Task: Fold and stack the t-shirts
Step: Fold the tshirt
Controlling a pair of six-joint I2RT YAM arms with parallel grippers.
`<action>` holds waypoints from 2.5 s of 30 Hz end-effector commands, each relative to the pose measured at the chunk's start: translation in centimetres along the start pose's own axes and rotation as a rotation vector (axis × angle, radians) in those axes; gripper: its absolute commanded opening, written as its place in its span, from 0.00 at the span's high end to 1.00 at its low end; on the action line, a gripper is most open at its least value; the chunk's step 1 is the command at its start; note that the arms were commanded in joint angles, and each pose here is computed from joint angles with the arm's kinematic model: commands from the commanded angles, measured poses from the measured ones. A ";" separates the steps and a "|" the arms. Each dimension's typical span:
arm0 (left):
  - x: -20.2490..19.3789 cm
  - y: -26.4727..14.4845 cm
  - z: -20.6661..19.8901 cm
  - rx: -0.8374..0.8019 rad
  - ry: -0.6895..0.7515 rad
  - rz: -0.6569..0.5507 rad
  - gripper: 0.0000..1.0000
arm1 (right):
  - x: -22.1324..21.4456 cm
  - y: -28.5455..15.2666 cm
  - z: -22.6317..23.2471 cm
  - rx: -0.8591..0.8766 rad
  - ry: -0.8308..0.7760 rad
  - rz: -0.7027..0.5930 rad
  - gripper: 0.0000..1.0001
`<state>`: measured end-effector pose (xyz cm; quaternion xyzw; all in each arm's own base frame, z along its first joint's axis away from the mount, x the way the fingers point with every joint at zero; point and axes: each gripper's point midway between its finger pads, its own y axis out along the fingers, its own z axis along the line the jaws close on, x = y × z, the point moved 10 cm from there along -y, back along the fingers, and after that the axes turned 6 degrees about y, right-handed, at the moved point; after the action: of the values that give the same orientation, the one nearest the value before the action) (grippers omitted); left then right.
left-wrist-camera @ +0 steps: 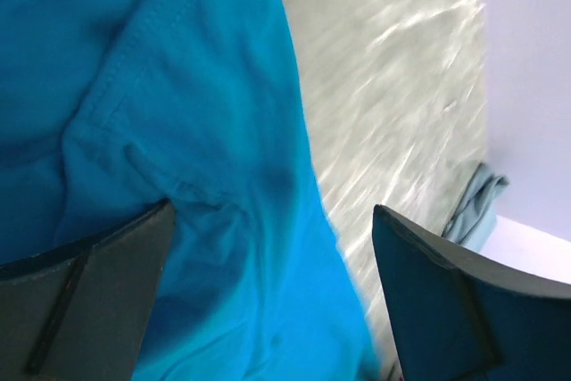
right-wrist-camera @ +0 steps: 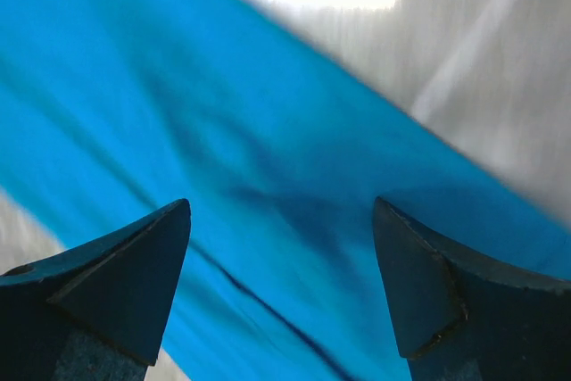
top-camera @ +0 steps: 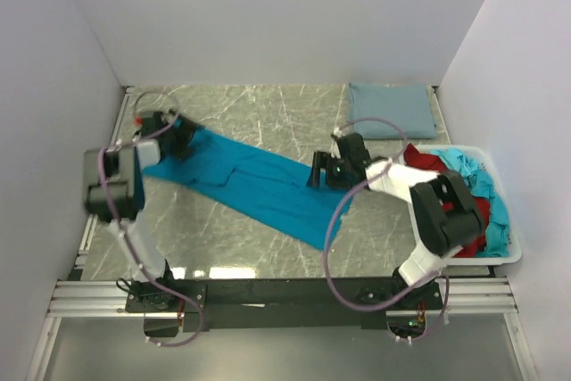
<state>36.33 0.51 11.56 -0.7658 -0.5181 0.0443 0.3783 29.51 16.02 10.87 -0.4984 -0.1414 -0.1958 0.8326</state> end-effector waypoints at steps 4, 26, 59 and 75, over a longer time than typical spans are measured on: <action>-2.1 14.6 -9.4 -0.055 0.254 0.149 0.01 | -12.8 -4.4 -0.7 -0.058 -0.071 0.302 0.10; -7.5 17.1 -27.6 -0.699 0.523 0.065 0.01 | -14.4 -9.5 9.0 0.192 -0.324 0.145 0.10; -22.6 -18.7 2.9 -0.109 0.360 0.422 0.01 | -17.4 -10.2 1.3 0.000 -0.035 0.261 0.13; -24.0 -18.8 6.3 -0.098 0.311 0.524 0.01 | -16.8 -9.6 9.5 0.113 -0.325 0.232 0.23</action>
<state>8.39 -12.62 11.42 -0.8861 -0.2437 -0.0115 0.3942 9.59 21.70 15.28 -0.4835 -0.1983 -0.0112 0.8525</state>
